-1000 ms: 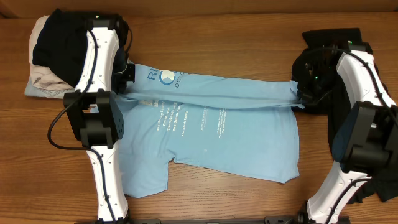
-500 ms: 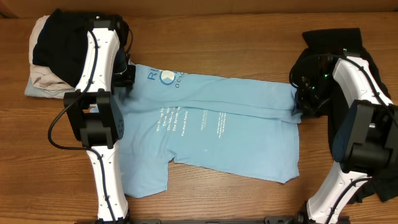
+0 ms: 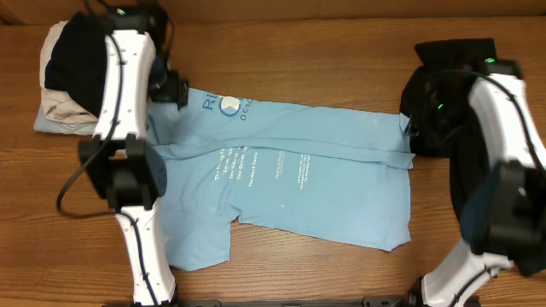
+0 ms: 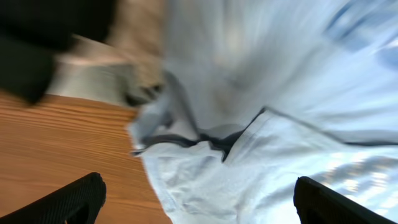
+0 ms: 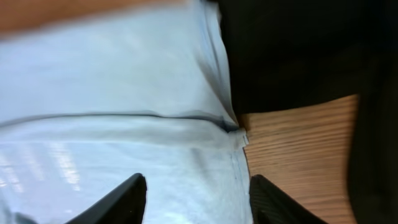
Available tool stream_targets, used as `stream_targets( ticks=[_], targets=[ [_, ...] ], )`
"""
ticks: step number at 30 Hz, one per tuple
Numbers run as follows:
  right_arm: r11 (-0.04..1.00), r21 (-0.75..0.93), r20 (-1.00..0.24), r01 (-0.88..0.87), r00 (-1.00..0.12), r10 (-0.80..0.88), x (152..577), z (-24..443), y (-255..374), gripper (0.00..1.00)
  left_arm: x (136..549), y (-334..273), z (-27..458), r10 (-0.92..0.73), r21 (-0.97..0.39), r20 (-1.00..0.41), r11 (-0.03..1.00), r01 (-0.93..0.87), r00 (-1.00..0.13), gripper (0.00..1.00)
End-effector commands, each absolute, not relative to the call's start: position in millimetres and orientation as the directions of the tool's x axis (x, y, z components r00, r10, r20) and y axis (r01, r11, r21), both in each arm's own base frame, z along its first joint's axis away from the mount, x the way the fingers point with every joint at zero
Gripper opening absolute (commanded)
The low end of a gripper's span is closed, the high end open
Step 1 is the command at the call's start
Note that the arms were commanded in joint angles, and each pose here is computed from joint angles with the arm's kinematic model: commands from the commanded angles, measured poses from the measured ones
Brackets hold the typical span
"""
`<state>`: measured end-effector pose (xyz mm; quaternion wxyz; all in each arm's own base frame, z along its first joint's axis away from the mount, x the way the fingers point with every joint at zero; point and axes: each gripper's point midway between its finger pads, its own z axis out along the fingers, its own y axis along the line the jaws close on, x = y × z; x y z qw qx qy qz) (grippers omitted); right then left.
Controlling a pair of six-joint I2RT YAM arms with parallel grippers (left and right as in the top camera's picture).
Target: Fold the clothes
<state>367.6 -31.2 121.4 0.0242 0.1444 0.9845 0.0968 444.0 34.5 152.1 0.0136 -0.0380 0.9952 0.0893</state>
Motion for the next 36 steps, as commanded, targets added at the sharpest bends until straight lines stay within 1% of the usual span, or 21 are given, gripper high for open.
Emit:
stream_targets(
  ticks=[1,2,3,7,10,13,16,18,19,20,22,26,27,29,31,36],
  targets=[
    [0.942,0.230,-0.286,0.245,-0.908,0.306,363.3,220.1,-28.8,0.61,430.1,39.4,284.8,-0.115,0.142,-0.386,0.973,-0.183,-0.915,1.00],
    [0.942,0.237,-0.319,0.237,-0.897,0.306,356.1,234.9,-26.9,0.63,422.6,39.1,303.8,-0.116,0.133,-0.430,0.973,-0.190,-0.895,1.00],
    [0.943,0.245,-0.374,0.226,-0.876,0.307,340.4,259.9,-23.8,0.63,407.9,39.0,332.0,-0.144,0.106,-0.496,0.969,-0.224,-0.856,1.00],
    [0.940,0.260,-0.456,0.222,-0.830,0.322,303.2,300.1,-17.6,0.64,378.3,35.7,377.3,-0.168,0.051,-0.596,0.968,-0.246,-0.785,1.00],
    [0.928,0.274,-0.484,0.253,-0.797,0.361,272.8,319.3,-14.4,0.66,356.7,29.2,392.1,-0.173,0.012,-0.619,0.973,-0.229,-0.766,1.00],
    [0.908,0.297,-0.473,0.295,-0.781,0.408,241.9,327.0,-9.5,0.69,333.4,28.3,385.1,-0.202,0.000,-0.589,0.968,-0.250,-0.783,1.00],
    [0.880,0.324,-0.443,0.346,-0.767,0.465,218.8,323.1,-5.4,0.78,306.7,28.0,358.4,-0.272,-0.013,-0.507,0.951,-0.309,-0.818,1.00],
    [0.855,0.344,-0.418,0.387,-0.753,0.509,208.4,314.9,-3.5,0.88,289.1,27.8,334.3,-0.330,-0.015,-0.438,0.933,-0.360,-0.836,1.00],
    [0.844,0.354,-0.404,0.403,-0.748,0.527,204.4,308.8,-2.1,0.96,281.5,27.6,319.9,-0.362,-0.016,-0.405,0.921,-0.390,-0.840,1.00],
    [0.836,0.365,-0.392,0.410,-0.747,0.538,202.2,302.7,-0.2,1.00,276.5,27.1,307.6,-0.396,-0.022,-0.380,0.907,-0.420,-0.836,1.00],
    [0.831,0.396,-0.375,0.391,-0.757,0.535,204.0,292.0,6.7,1.00,267.7,25.2,278.6,-0.466,-0.035,-0.330,0.875,-0.483,-0.821,1.00],
    [0.808,0.468,-0.305,0.358,-0.792,0.528,213.8,261.5,22.6,1.00,253.5,20.6,209.8,-0.587,-0.032,-0.217,0.803,-0.595,-0.780,1.00],
    [0.803,0.473,-0.277,0.364,-0.803,0.528,218.0,247.1,24.2,1.00,244.2,19.5,180.3,-0.638,-0.008,-0.160,0.764,-0.646,-0.753,1.00],
    [0.800,0.466,-0.252,0.378,-0.810,0.529,221.9,233.1,23.5,1.00,229.0,17.6,145.9,-0.706,0.029,-0.092,0.703,-0.711,-0.702,1.00],
    [0.801,0.458,-0.230,0.386,-0.819,0.526,226.2,220.7,22.8,1.00,215.3,14.3,120.4,-0.750,0.054,-0.041,0.658,-0.751,-0.660,0.98],
    [0.806,0.438,-0.182,0.398,-0.839,0.513,234.9,203.0,21.2,0.98,192.2,6.5,73.7,-0.772,0.080,0.037,0.635,-0.768,-0.635,0.96]
  ],
)
